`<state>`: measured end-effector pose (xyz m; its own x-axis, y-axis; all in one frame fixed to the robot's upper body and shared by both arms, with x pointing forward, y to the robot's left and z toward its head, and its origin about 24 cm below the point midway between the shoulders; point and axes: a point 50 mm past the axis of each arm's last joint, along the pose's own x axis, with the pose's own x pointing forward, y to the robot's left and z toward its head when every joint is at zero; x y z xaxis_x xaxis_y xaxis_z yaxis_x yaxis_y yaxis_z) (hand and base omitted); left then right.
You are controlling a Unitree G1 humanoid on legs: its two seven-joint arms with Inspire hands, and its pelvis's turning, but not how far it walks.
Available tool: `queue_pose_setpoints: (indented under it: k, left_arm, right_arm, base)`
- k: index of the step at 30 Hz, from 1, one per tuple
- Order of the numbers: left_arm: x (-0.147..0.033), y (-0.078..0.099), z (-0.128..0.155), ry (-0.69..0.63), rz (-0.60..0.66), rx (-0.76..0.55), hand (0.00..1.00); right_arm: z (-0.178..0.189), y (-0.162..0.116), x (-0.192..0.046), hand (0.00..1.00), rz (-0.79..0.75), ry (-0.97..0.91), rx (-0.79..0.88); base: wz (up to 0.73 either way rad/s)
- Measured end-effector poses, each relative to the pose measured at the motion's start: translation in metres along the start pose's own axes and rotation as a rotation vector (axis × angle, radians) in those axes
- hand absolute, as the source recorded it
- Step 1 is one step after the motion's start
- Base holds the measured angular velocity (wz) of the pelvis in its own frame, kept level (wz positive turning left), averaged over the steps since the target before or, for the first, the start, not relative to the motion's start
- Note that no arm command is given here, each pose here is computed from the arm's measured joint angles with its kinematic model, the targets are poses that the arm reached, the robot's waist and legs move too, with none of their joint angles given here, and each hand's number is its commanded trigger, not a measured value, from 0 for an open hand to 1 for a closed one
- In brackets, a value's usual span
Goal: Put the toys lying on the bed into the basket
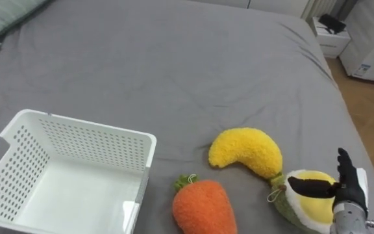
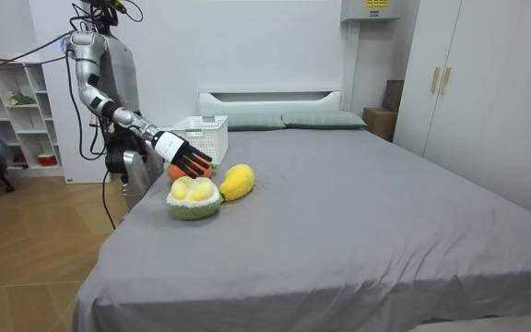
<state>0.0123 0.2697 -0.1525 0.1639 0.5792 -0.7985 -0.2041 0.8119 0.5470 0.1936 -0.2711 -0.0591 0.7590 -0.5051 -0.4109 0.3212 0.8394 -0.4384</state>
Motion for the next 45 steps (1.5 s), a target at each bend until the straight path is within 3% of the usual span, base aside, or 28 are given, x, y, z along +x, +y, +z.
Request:
queue_pose_setpoints:
  k: [15, 28, 38, 40, 45]
  left_arm:
    - [-0.001, -0.001, -0.005, 0.029, -0.003, 0.03, 0.0]
    - [-0.002, 0.002, -0.015, 0.071, -0.01, 0.095, 0.0]
    - [-0.001, 0.003, -0.014, 0.057, -0.003, 0.168, 0.0]
    - [-0.001, 0.003, -0.013, 0.054, -0.002, 0.168, 0.0]
    - [0.0, 0.004, -0.012, 0.052, 0.005, 0.169, 0.0]
  right_arm:
    - [-0.002, 0.001, 0.0, 0.0, 0.031, -0.024, -0.141]
    - [-0.065, -0.009, -0.011, 0.0, 0.057, 0.22, -0.329]
    - [-0.081, -0.018, -0.015, 0.0, 0.056, 0.281, -0.399]
    - [-0.084, -0.018, -0.015, 1.0, 0.056, 0.289, -0.403]
    - [-0.089, -0.02, -0.017, 1.0, 0.025, 0.312, -0.414]
  base:
    - [0.02]
    - [0.05]
    - [0.08]
    - [0.02]
    - [0.05]
